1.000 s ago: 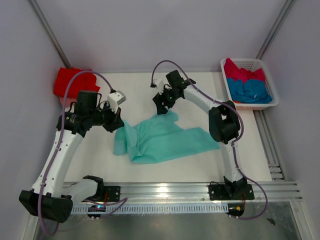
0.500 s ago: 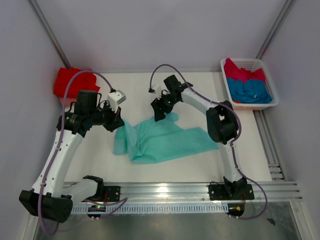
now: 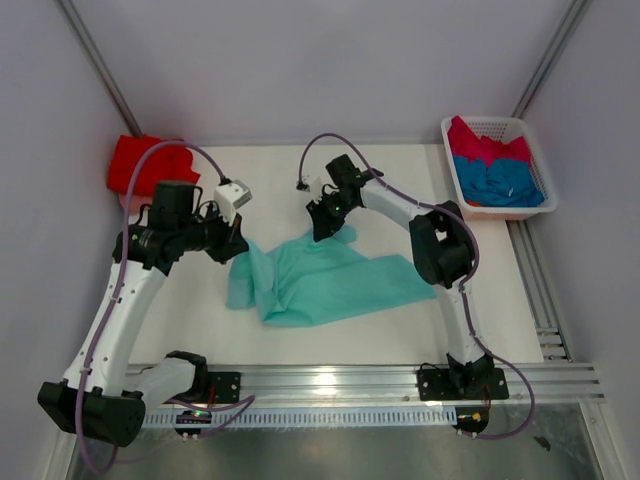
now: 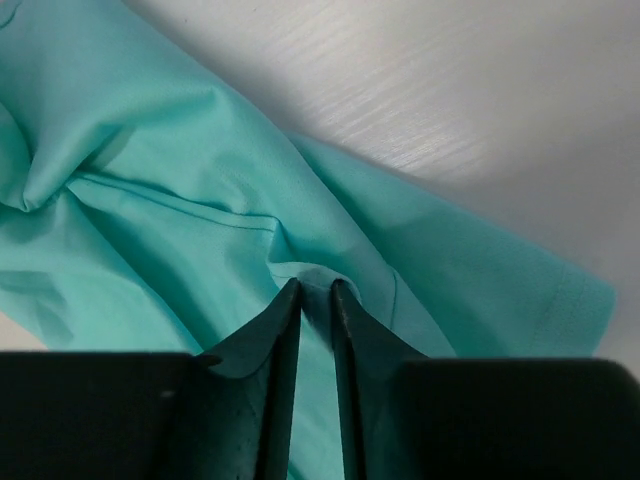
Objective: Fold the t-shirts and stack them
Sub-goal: Flatten the tshirt out
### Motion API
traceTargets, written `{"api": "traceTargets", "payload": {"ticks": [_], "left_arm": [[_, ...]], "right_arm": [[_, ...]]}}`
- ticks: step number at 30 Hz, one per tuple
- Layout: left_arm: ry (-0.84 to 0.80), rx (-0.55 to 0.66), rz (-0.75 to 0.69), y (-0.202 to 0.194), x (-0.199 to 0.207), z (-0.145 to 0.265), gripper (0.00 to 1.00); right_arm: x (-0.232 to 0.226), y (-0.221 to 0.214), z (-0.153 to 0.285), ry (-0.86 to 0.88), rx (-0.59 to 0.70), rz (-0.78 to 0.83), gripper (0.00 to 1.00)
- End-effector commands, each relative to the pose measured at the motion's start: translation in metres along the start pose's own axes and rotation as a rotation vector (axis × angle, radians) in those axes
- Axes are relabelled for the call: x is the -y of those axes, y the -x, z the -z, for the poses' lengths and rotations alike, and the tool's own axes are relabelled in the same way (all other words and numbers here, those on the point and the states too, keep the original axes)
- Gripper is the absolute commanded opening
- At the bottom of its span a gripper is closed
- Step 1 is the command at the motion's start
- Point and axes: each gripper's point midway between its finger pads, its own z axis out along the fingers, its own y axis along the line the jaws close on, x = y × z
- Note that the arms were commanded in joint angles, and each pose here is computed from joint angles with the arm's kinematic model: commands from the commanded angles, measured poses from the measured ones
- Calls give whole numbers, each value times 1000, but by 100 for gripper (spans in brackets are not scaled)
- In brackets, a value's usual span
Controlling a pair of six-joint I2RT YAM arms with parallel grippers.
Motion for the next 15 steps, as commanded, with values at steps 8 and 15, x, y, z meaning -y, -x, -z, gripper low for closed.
{"api": "traceTargets", "payload": {"ticks": [8,15], "left_arm": [[-3,58,-15,11,2,3,0],[134,71,-11,18,-22,6,0]], "right_arm": [[3,3,3,-29,4,13,3],[26,42,47,-267,88,78,3]]}}
